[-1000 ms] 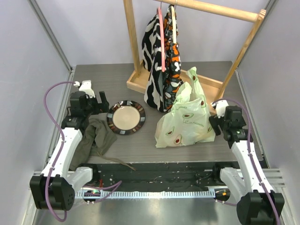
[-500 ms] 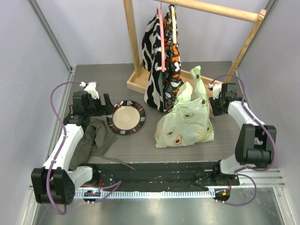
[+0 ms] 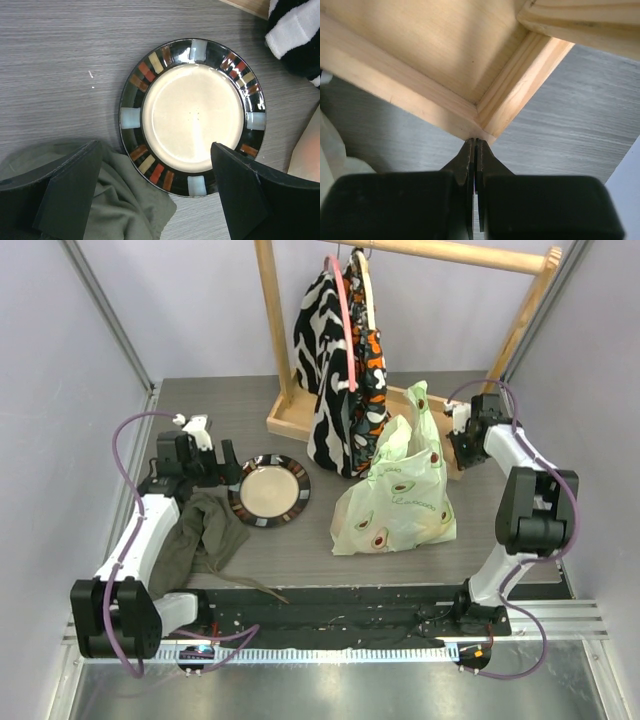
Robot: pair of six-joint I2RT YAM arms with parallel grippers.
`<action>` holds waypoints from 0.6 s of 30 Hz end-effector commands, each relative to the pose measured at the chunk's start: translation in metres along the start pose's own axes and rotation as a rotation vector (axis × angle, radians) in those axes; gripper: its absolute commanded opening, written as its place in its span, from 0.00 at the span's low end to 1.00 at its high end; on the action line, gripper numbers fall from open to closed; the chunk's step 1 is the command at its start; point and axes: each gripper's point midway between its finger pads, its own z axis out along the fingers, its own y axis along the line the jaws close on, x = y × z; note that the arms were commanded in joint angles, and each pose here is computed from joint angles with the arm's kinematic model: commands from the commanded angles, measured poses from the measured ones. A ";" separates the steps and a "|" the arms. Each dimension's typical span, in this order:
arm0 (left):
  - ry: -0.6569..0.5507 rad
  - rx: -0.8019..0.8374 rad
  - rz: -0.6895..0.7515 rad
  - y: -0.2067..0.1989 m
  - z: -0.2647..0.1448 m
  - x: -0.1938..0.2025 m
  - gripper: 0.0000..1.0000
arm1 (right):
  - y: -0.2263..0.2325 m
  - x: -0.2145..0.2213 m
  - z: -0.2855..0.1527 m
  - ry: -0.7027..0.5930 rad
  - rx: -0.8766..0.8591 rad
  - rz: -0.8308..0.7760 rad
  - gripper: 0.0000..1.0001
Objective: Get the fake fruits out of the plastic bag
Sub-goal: Adjust the distractor at the center of the board.
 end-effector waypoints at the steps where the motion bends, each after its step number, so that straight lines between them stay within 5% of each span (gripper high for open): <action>1: -0.036 0.056 0.018 -0.010 0.001 -0.028 0.94 | -0.007 -0.037 0.055 -0.019 -0.011 0.111 0.01; 6: -0.027 0.079 0.023 -0.011 0.019 -0.038 0.93 | -0.041 -0.113 0.067 -0.145 0.057 0.144 0.01; 9: -0.033 0.037 0.039 -0.001 0.037 -0.049 0.85 | -0.051 -0.123 0.058 -0.156 0.087 0.130 0.01; 11: -0.052 0.044 0.082 -0.001 0.045 -0.061 0.70 | -0.046 -0.117 0.051 -0.146 0.064 0.110 0.01; 12: -0.036 0.047 0.090 0.002 0.057 -0.059 0.48 | -0.039 -0.103 0.055 -0.115 0.042 0.102 0.01; 15: -0.018 0.079 0.150 -0.007 0.080 -0.070 0.05 | -0.021 -0.085 0.040 -0.109 -0.013 0.094 0.01; 18: -0.012 0.138 0.261 -0.033 0.096 -0.084 0.00 | -0.009 -0.078 0.024 -0.122 -0.044 0.118 0.02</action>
